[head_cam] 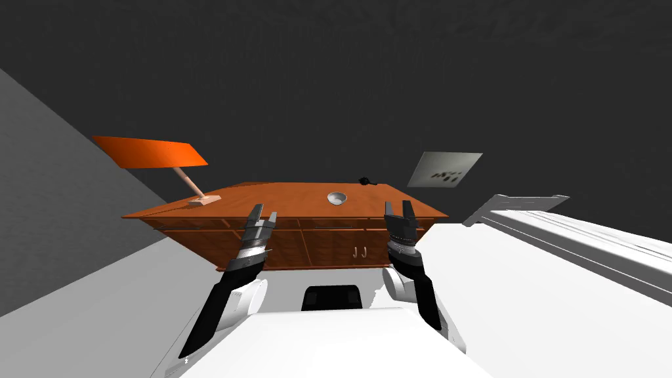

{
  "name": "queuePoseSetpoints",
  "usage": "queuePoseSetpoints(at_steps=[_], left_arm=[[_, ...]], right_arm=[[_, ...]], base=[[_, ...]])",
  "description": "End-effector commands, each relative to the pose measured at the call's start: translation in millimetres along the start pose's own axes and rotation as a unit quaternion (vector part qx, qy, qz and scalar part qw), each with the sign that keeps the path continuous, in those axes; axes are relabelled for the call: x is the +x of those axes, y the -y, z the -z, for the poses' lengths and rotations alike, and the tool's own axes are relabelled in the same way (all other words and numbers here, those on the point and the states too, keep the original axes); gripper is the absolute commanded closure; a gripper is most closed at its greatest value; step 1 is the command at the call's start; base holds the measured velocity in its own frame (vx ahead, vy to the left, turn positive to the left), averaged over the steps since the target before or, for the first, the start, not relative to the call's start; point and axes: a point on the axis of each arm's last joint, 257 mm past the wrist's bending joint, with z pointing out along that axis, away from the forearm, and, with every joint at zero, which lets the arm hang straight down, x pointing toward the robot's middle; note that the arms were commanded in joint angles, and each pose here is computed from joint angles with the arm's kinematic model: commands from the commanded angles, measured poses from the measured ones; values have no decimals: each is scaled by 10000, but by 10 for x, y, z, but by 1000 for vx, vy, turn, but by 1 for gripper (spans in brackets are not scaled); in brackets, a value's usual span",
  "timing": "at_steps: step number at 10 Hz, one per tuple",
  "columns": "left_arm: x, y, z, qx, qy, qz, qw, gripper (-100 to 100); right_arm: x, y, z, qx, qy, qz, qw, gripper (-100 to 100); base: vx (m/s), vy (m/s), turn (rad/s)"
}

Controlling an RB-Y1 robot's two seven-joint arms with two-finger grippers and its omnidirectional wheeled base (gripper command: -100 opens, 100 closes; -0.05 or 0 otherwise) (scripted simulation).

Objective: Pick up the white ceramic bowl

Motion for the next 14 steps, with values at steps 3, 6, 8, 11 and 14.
queuePoseSetpoints(at_steps=[3,6,8,11,14], left_arm=[[0,0,0,0,0,1,10000,0],[1,0,0,0,0,1,10000,0],[1,0,0,0,0,2,10000,0],[1,0,0,0,0,1,10000,0],[0,0,0,0,0,1,10000,0]], right_arm=[[148,-95,-74,-275,-560,338,9975,-100],[302,-179,-136,-604,-1123,766,9889,-100],[410,-215,-167,-851,-1525,1126,9782,-100],[530,-215,-176,-1100,-2007,1556,9610,-100],[605,-193,-161,-1229,-2361,1820,9466,-100]], base=[[-9,84,45],[-7,129,65],[-2,154,96],[-9,105,63],[-1,96,47]])
